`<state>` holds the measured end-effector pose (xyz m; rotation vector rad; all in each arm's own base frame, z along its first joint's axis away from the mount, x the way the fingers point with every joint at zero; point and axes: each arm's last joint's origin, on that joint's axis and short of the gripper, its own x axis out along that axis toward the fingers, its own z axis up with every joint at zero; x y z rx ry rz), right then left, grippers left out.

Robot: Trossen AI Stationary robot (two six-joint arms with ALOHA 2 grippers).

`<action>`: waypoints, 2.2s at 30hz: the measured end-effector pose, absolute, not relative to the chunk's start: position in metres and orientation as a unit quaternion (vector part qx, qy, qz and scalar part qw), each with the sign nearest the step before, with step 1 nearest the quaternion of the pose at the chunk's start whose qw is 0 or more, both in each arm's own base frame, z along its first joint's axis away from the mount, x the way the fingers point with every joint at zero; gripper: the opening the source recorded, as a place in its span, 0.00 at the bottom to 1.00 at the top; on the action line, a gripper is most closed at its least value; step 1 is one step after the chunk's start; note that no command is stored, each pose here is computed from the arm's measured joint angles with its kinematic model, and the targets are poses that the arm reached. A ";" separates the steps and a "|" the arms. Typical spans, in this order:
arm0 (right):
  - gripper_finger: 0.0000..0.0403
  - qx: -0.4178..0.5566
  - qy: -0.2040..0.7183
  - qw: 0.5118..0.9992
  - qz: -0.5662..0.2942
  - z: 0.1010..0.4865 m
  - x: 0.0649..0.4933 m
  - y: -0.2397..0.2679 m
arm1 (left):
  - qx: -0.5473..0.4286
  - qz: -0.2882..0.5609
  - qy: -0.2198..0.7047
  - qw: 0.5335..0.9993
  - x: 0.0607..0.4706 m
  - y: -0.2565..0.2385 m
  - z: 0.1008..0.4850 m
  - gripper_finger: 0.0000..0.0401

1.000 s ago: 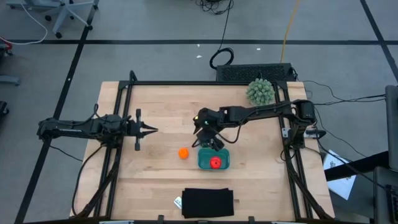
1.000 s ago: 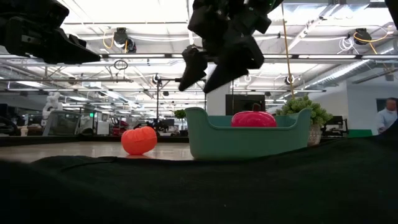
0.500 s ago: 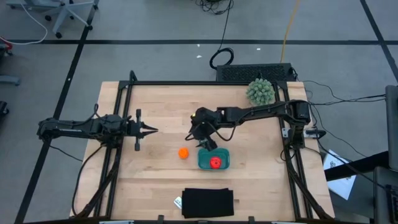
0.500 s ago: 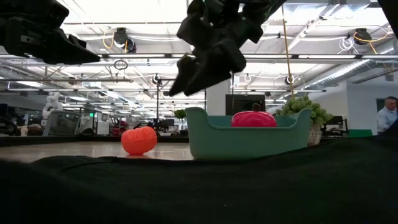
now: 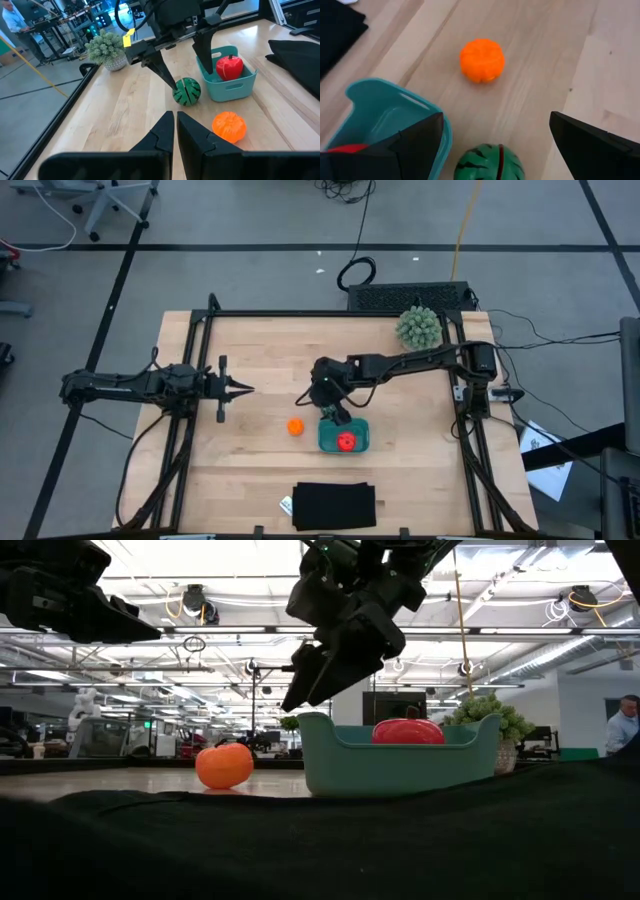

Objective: Pick and placing Produce into tupperware
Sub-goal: Put the watermelon into the blue bin

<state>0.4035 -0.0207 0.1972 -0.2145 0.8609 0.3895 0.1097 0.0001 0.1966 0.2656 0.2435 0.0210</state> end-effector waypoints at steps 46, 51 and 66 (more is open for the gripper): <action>0.89 -0.011 0.480 0.865 0.143 0.171 0.385 -0.032 | 0.130 0.011 0.121 0.984 0.110 0.000 0.197 0.06; 0.89 -0.011 0.481 0.865 0.143 0.171 0.385 -0.032 | 0.131 0.011 0.121 0.984 0.110 0.000 0.197 0.06; 0.68 -0.019 0.482 0.863 0.148 0.171 0.385 -0.032 | 0.131 0.011 0.121 0.984 0.110 0.000 0.197 0.06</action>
